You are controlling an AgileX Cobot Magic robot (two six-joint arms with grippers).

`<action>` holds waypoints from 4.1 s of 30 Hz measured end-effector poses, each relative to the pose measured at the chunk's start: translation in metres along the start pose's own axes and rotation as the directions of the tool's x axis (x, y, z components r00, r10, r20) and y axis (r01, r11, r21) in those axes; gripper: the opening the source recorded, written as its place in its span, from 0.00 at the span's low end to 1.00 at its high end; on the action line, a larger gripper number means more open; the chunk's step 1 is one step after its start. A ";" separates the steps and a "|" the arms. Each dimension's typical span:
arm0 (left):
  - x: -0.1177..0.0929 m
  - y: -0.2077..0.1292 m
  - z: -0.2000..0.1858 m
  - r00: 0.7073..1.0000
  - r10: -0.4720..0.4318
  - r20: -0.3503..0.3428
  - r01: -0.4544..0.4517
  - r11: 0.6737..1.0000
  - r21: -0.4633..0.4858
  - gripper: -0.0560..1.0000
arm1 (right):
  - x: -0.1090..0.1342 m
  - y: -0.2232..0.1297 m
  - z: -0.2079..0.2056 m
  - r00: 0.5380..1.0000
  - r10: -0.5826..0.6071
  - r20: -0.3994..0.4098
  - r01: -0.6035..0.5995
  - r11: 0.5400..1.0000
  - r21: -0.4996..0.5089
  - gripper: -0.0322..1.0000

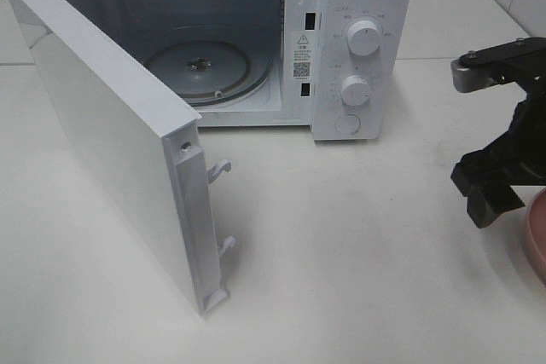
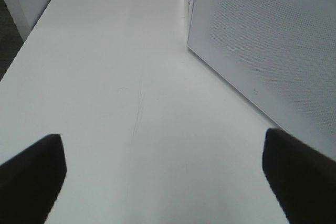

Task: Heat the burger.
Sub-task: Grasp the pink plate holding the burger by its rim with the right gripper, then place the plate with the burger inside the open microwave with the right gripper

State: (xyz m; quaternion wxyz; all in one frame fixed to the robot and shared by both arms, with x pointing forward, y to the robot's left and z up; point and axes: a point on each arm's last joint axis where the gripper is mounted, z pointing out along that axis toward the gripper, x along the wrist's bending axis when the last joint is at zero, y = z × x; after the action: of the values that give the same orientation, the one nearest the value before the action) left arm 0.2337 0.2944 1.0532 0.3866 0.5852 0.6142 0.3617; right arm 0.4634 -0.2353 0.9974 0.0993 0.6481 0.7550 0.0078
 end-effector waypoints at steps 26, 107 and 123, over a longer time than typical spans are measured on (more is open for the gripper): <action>0.000 0.000 0.000 1.000 0.000 0.000 0.000 1.000 0.000 0.93 | -0.046 -0.022 0.058 0.990 0.129 0.062 -0.132 0.990 0.055 0.90; 0.000 0.000 0.000 1.000 0.000 0.001 0.000 1.000 0.000 0.93 | -0.008 -0.026 0.096 0.956 -0.023 0.292 -0.012 0.993 0.117 0.06; 0.000 0.000 0.000 1.000 0.000 0.001 0.000 1.000 0.000 0.93 | -0.011 -0.034 0.055 0.939 -0.011 0.344 -0.002 0.999 0.037 0.06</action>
State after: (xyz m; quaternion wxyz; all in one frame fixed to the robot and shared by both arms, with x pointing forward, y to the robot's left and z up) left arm 0.2337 0.2943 1.0532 0.3870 0.5852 0.6142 0.3613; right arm 0.4409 -0.2584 0.9402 0.2178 0.6394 0.7276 -0.1198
